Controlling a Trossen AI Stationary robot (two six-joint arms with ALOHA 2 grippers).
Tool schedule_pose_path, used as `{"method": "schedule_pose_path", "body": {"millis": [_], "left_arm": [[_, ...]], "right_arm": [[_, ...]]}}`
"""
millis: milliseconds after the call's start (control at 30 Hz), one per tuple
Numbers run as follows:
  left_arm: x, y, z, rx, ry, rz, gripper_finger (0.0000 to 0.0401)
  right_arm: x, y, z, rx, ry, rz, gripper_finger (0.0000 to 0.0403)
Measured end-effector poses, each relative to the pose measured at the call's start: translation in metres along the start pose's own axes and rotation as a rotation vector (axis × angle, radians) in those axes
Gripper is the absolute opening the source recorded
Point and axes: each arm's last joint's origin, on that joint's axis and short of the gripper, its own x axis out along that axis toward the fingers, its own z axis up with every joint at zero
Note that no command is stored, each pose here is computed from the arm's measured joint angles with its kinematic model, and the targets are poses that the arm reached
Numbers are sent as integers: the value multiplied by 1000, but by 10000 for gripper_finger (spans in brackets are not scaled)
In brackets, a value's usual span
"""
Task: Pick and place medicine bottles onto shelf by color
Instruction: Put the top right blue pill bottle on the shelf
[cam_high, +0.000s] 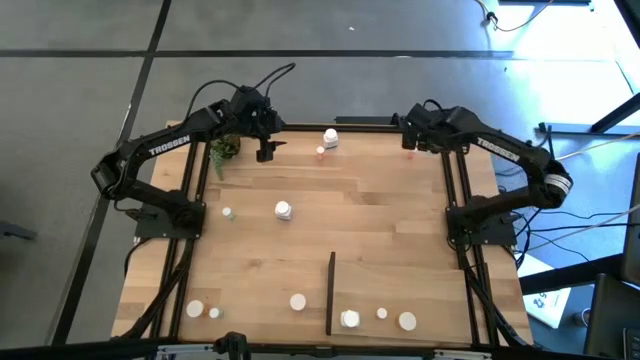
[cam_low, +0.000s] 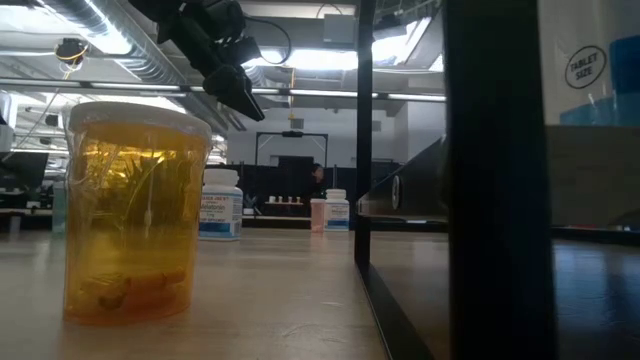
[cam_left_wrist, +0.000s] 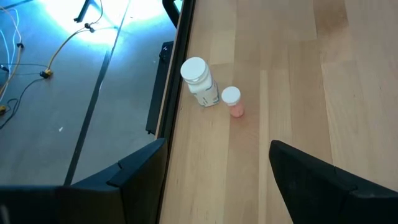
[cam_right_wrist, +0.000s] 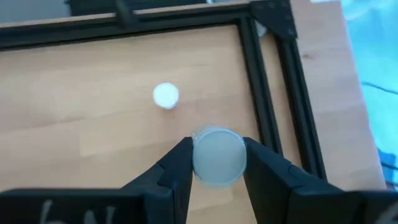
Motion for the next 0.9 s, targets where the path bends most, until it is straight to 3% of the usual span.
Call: {"method": "schedule_pose_path", "body": {"millis": [467,633,900], "left_arm": [[0,0,0,-3,-5,3,277],[0,3,4,-55,-46,30,277],[0,3,5,-44,-49,32,277]], "right_arm": [[-30,6,-34,-407,44,206,125],[-38,11,-48,-482,76,264,124],[-49,16,-69,-556,79,313,124]]}}
